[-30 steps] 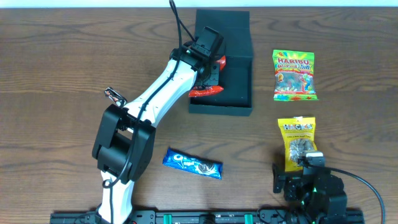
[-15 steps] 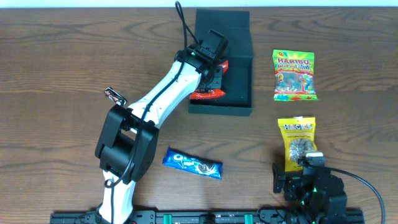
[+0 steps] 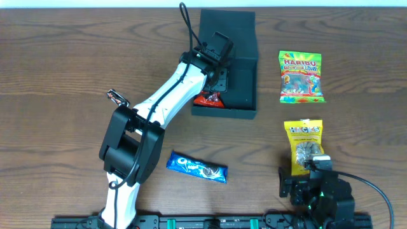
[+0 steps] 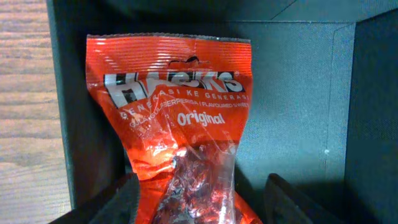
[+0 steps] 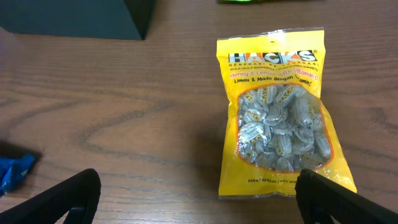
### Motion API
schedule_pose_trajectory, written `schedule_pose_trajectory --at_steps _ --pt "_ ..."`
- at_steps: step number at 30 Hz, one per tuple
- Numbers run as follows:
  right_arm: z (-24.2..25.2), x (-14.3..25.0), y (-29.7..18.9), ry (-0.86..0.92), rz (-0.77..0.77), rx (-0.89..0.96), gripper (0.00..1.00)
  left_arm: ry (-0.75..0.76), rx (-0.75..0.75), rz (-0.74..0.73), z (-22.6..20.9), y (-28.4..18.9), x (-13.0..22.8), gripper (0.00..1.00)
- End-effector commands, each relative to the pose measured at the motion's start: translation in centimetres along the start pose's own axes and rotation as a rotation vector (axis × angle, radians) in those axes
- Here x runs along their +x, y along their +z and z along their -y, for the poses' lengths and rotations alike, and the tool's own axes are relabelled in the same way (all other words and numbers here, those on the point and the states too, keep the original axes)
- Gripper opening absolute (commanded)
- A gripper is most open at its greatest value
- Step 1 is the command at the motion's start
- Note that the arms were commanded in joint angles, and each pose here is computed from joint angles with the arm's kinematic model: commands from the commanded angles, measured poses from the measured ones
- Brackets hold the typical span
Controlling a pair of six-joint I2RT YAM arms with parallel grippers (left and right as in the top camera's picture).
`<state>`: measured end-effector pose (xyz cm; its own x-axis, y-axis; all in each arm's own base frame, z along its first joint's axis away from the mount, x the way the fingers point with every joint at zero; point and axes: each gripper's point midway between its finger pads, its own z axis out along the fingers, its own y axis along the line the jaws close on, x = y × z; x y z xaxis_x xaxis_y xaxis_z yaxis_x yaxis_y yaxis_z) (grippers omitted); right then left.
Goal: Pack container
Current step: 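Open the left gripper and withdraw it toward the Oreo pack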
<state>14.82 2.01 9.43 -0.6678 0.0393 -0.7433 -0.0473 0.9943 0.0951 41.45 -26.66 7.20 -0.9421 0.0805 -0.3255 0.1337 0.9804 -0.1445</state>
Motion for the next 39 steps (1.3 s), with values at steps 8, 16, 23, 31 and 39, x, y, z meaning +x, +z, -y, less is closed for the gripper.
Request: schedule_pose_trajectory --at_steps 8,16,23,31,39 --pt "0.0 0.1 0.1 -0.01 0.0 0.001 0.99 0.028 0.074 0.037 2.8 -6.7 -3.6 0.87" --pt "0.0 0.1 0.1 -0.01 0.0 0.001 0.99 0.245 0.037 0.056 2.9 -14.9 -2.5 0.95" --pt "0.1 0.1 0.1 -0.01 0.0 0.002 0.99 0.292 -0.035 0.166 0.7 -22.3 -1.6 0.95" --pt "0.4 -0.2 0.0 -0.01 0.014 0.023 0.99 0.318 -0.062 0.205 -2.8 -24.7 3.2 0.95" --pt "-0.7 -5.5 -0.6 0.141 0.226 -0.043 0.99 0.301 -0.016 0.335 -6.3 -24.9 9.3 0.95"
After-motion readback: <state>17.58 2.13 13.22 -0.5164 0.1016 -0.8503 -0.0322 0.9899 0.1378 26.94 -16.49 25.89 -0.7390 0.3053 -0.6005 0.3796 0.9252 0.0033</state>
